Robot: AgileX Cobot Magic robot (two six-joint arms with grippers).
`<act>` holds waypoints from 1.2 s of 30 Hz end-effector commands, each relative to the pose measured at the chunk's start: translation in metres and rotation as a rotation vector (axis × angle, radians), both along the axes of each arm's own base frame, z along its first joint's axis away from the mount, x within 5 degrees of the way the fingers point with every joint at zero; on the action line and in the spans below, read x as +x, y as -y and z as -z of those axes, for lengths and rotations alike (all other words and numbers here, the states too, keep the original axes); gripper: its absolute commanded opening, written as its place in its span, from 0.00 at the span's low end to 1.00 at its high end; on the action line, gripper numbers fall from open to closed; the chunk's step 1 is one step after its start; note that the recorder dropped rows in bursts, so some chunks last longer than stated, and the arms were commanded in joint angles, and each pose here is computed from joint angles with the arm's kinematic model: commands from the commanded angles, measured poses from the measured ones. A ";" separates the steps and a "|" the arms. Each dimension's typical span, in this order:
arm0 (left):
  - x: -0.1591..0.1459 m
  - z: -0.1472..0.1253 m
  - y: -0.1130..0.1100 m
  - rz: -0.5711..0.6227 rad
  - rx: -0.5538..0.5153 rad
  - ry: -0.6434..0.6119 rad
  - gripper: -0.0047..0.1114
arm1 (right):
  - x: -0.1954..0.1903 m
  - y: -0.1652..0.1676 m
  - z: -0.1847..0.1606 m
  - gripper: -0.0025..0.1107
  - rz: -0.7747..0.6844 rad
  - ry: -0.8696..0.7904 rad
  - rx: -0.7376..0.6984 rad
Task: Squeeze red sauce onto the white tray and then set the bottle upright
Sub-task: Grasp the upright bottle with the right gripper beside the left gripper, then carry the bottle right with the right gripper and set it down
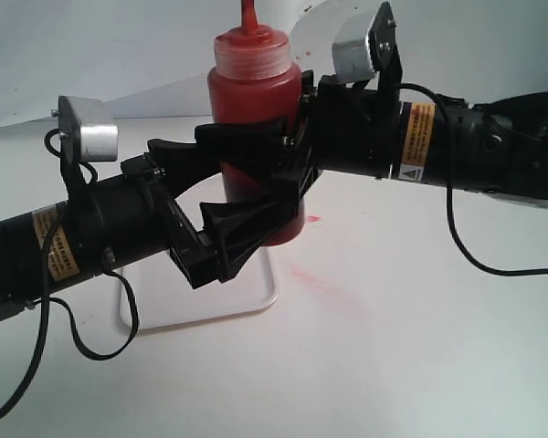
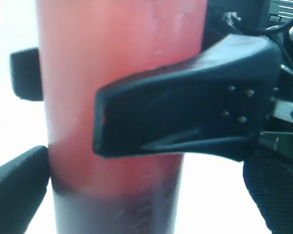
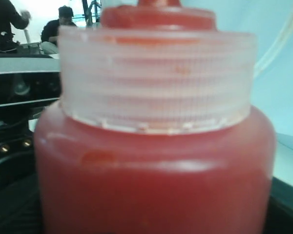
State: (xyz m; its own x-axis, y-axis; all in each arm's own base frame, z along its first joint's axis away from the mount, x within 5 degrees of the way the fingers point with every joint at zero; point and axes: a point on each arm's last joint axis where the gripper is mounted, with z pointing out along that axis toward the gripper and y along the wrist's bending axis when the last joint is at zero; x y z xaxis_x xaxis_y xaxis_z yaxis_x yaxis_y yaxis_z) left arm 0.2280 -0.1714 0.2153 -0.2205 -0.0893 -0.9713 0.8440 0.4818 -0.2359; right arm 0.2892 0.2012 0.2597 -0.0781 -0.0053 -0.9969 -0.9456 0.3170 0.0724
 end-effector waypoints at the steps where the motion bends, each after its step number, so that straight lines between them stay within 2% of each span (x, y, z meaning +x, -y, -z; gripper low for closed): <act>1: -0.004 -0.003 0.003 0.049 0.001 0.022 0.94 | 0.010 0.019 -0.005 0.02 0.045 0.033 -0.009; 5: -0.006 -0.002 0.004 0.075 0.018 0.030 0.94 | 0.016 0.042 0.004 0.02 0.039 0.021 -0.095; 10: -0.007 -0.001 0.005 0.087 0.026 0.034 0.94 | 0.013 0.069 0.023 0.02 0.075 -0.005 -0.119; 16: -0.007 -0.001 0.005 0.087 0.026 0.034 0.94 | -0.009 0.097 0.048 0.02 0.136 0.034 -0.027; 25: -0.006 -0.002 0.004 0.077 0.020 0.031 0.94 | -0.049 0.097 0.102 0.02 0.103 0.004 -0.139; 33: -0.006 -0.002 0.004 0.077 0.020 0.031 0.94 | -0.051 0.094 0.156 0.02 0.044 -0.079 -0.225; 36: -0.006 -0.002 0.004 0.078 0.018 0.032 0.94 | -0.048 0.094 0.159 0.02 0.040 -0.054 -0.235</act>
